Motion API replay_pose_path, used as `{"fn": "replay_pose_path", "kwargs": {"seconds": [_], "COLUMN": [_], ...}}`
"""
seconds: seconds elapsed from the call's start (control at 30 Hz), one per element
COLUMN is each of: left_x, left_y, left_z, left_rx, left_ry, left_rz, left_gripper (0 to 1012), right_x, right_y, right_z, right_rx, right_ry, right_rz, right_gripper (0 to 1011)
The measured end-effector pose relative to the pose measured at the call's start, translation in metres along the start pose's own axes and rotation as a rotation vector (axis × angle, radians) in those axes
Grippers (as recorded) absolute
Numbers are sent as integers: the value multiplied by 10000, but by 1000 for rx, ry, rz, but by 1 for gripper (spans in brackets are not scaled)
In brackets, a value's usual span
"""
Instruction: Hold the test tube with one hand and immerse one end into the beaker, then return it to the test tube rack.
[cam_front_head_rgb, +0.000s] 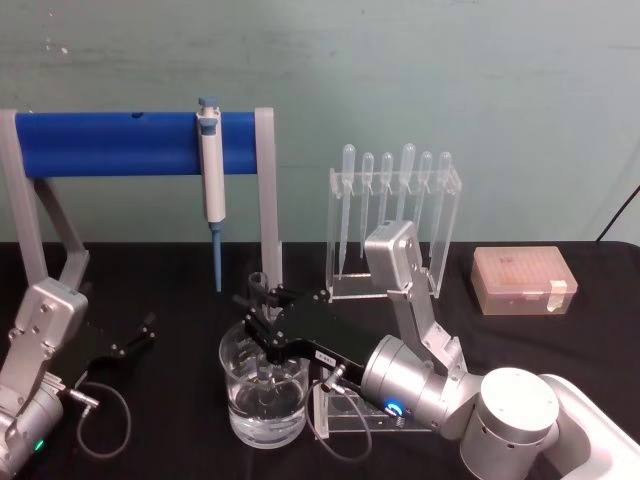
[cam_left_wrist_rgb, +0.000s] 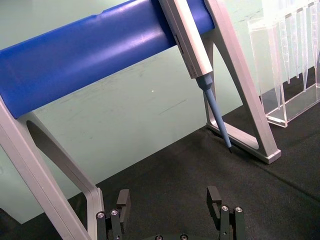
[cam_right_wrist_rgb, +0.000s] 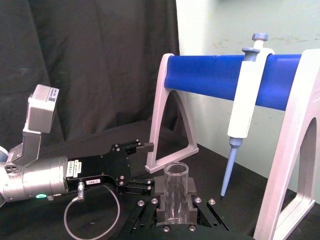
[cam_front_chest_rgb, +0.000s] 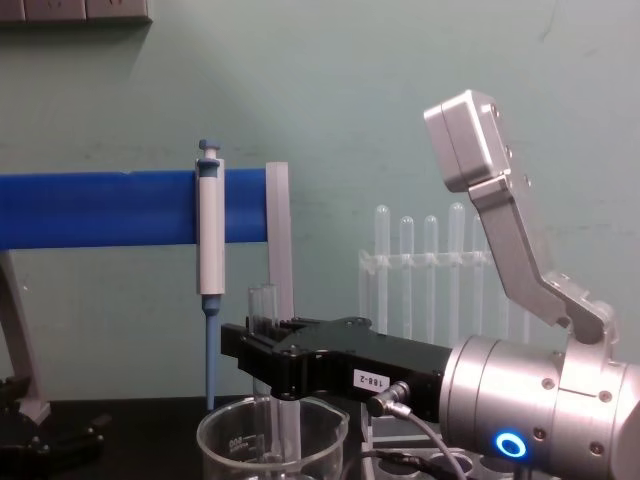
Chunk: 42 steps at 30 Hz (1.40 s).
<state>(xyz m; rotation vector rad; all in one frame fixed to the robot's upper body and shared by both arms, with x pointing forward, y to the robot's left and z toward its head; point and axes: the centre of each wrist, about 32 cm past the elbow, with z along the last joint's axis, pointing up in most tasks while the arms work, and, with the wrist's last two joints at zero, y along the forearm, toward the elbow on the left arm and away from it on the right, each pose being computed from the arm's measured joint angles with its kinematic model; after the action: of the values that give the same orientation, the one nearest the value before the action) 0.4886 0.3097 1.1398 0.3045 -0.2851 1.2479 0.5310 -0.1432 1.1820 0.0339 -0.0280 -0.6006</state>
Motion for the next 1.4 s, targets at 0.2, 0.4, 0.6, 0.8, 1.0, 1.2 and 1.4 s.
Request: {"fn": "replay_pose_path", "kwargs": {"seconds": [0.2,0.4,0.6,0.8,1.0,1.2,1.4], "left_x": [0,0,0,0,0,0,0], "left_y": [0,0,0,0,0,0,0], "left_z": [0,0,0,0,0,0,0], "left_rx": [0,0,0,0,0,0,0], "left_ry": [0,0,0,0,0,0,0], "left_rz": [0,0,0,0,0,0,0], "left_gripper": [1000,1000,1000,1000,1000,1000,1000], "right_x": [0,0,0,0,0,0,0], "right_y": [0,0,0,0,0,0,0], "right_z": [0,0,0,0,0,0,0], "right_rx": [0,0,0,0,0,0,0], "right_ry": [0,0,0,0,0,0,0], "right_rz": [0,0,0,0,0,0,0], "right_gripper": [225,225,225,225,225,225,225]}}
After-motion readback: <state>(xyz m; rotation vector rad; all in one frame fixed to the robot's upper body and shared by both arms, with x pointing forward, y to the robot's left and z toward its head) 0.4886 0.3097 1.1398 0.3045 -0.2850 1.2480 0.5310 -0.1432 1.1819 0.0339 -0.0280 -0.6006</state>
